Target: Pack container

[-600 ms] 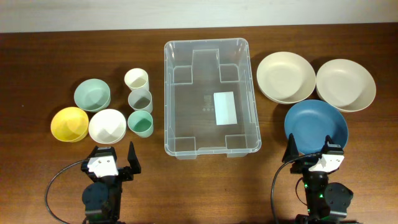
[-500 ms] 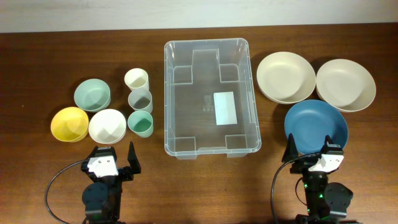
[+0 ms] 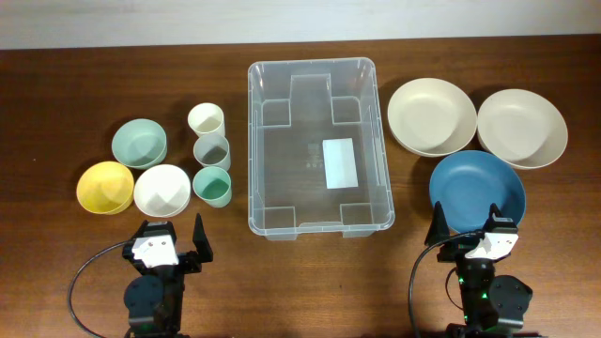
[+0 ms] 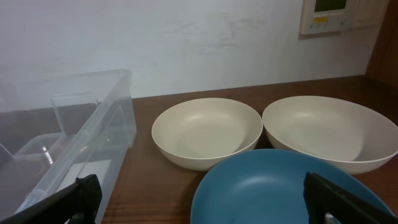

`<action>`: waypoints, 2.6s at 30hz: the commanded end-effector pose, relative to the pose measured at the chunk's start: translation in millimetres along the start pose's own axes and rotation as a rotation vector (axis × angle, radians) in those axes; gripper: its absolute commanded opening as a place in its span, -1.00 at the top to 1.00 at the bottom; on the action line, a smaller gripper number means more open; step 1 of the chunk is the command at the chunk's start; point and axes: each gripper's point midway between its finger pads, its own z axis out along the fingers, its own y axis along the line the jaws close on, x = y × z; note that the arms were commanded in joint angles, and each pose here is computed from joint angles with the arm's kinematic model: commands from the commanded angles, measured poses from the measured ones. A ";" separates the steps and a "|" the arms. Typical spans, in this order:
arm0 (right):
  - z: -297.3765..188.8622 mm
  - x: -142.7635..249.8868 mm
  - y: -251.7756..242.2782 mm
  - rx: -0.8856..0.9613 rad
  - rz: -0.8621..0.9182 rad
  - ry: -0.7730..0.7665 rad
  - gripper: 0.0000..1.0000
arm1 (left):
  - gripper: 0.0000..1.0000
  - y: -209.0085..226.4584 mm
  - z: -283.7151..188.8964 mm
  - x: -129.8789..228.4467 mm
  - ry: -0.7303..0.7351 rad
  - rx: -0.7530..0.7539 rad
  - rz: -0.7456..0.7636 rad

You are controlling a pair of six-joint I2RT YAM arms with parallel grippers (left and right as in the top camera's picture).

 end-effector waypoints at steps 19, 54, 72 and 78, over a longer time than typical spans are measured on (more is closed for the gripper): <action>-0.1 2.0 2.8 -0.014 0.001 0.003 -0.97 | -0.99 -3.2 -0.1 0.8 -0.005 0.017 0.020; -5.7 -9.4 -1.6 0.030 0.019 0.119 -0.97 | -0.99 -3.7 -8.1 -24.5 0.004 0.015 0.008; 18.1 -91.7 -98.9 0.450 0.340 0.850 -0.97 | -0.99 -32.1 19.5 -106.4 0.442 0.134 -0.013; -5.1 -55.0 -148.0 0.603 0.502 0.989 -0.98 | -0.99 -56.4 34.3 -109.8 0.607 0.262 -0.063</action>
